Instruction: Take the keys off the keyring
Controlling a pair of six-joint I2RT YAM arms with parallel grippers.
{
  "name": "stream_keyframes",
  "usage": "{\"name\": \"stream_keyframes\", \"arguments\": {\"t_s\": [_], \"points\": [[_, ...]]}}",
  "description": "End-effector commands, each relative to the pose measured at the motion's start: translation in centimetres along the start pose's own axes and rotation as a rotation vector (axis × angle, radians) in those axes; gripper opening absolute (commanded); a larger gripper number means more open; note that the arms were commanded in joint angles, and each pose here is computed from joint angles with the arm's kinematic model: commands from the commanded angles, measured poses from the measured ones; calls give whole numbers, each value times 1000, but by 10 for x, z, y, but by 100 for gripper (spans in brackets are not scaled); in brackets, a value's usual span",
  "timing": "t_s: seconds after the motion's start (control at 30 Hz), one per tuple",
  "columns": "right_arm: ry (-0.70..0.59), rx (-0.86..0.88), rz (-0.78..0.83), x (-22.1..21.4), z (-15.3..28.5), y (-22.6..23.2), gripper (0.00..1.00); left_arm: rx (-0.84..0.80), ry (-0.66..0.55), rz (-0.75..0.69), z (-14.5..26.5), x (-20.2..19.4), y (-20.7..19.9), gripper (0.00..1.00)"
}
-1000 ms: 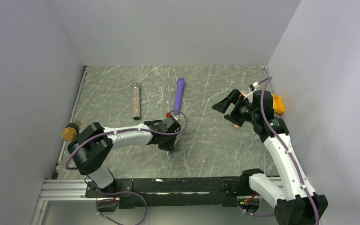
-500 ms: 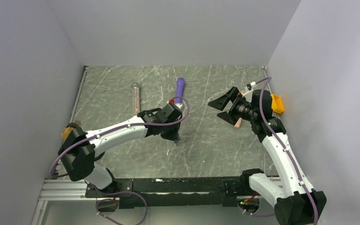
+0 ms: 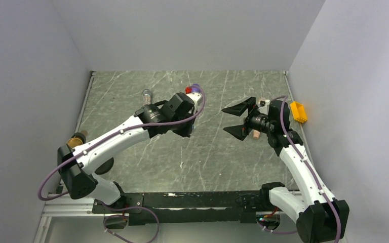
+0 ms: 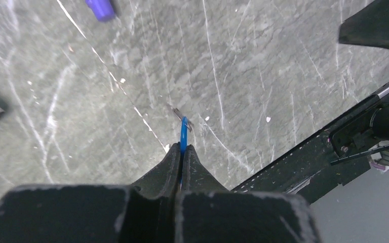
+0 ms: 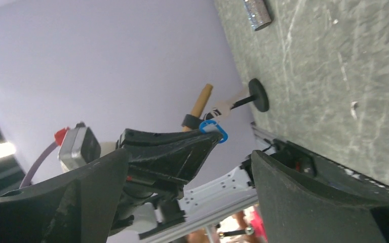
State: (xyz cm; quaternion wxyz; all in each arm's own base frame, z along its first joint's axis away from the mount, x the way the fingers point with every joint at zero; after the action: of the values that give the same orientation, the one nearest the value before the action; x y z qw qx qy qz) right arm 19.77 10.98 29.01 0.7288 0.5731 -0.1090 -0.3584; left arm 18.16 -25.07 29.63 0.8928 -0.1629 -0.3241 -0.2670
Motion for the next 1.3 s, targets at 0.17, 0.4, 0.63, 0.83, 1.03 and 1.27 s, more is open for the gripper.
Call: {"name": "stream_keyframes", "arguments": {"t_s": [0.17, 0.4, 0.63, 0.83, 1.03, 1.27], "points": [[129, 184, -305, -35, -12, 32, 88, 40, -118, -51, 47, 41, 1, 0], [157, 250, -412, -51, -37, 42, 87, 20, -150, -36, 54, 62, -4, 0], [157, 297, -467, -53, -50, 49, 80, 3, -167, -25, 58, 67, -6, 0], [165, 332, -477, -51, -55, 54, 63, -11, -185, 0, 62, 66, -6, 0], [187, 317, -479, -55, -61, 57, 64, -7, -195, 20, 62, 64, -6, 0], [210, 313, -490, -59, -68, 58, 61, -8, -214, 25, 63, 68, -7, 0]]}}
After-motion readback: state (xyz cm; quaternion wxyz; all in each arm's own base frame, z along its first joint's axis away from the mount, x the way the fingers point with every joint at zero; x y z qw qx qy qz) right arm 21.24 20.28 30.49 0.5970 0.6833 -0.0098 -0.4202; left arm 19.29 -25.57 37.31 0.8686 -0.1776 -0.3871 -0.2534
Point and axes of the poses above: each gripper's point midway between its finger pads, its own z axis back along the fingers, its own y axis along the line the jaws close on, x = y × z, the point moved 10 cm from there along z, back along the fingers, and after that the axes turned 5 degrees about -z, right-handed, at the moved point
